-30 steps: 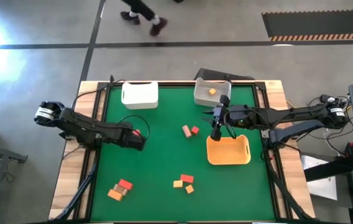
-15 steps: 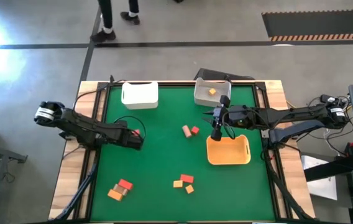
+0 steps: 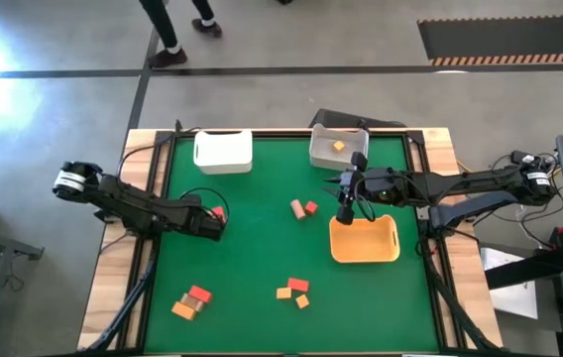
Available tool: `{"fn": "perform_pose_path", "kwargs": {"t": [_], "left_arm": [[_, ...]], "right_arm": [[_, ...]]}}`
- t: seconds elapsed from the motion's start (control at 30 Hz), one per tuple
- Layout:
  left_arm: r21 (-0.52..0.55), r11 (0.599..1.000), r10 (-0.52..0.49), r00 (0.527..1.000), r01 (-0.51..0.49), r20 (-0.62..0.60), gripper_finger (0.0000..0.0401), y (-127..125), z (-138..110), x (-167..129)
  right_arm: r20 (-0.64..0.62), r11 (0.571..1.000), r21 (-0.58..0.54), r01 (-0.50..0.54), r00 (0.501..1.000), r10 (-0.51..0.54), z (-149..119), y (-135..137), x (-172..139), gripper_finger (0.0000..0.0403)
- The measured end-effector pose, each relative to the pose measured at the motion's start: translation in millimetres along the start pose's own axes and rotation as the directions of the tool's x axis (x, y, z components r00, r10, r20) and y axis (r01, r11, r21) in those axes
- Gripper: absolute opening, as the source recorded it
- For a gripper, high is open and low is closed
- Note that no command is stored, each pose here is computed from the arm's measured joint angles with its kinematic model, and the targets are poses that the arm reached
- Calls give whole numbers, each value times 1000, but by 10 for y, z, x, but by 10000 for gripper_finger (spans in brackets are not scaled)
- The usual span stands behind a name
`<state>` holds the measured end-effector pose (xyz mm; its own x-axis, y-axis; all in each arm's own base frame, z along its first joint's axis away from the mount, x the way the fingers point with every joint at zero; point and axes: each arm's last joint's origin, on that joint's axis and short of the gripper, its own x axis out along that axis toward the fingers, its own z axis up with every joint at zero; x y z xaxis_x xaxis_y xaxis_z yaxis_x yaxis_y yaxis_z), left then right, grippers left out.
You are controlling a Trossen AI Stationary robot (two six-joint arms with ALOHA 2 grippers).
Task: Sort & place blocks by color
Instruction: Put the brown block into the white bin
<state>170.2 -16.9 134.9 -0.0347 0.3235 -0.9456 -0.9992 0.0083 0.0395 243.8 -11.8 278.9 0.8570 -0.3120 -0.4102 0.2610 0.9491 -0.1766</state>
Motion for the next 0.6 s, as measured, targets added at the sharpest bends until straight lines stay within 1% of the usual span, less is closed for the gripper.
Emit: {"fn": "perform_pose_path", "kwargs": {"t": [0.07,0.3,0.4,0.6], "left_arm": [[1,1000,2,1000,-2,2,117,3,2,-3],[15,1000,2,1000,-3,23,116,-13,22,-52],[59,998,8,999,-10,39,116,-29,47,-119],[152,988,-51,994,35,101,116,-130,135,-370]], "right_arm": [[-2,1000,0,0,1000,0,-5,1,1,95],[-3,1000,-1,0,1000,0,-10,1,2,85],[-7,1000,-2,0,1000,0,-24,3,6,82],[-10,1000,-2,-1,1000,0,-33,4,8,83]]}}
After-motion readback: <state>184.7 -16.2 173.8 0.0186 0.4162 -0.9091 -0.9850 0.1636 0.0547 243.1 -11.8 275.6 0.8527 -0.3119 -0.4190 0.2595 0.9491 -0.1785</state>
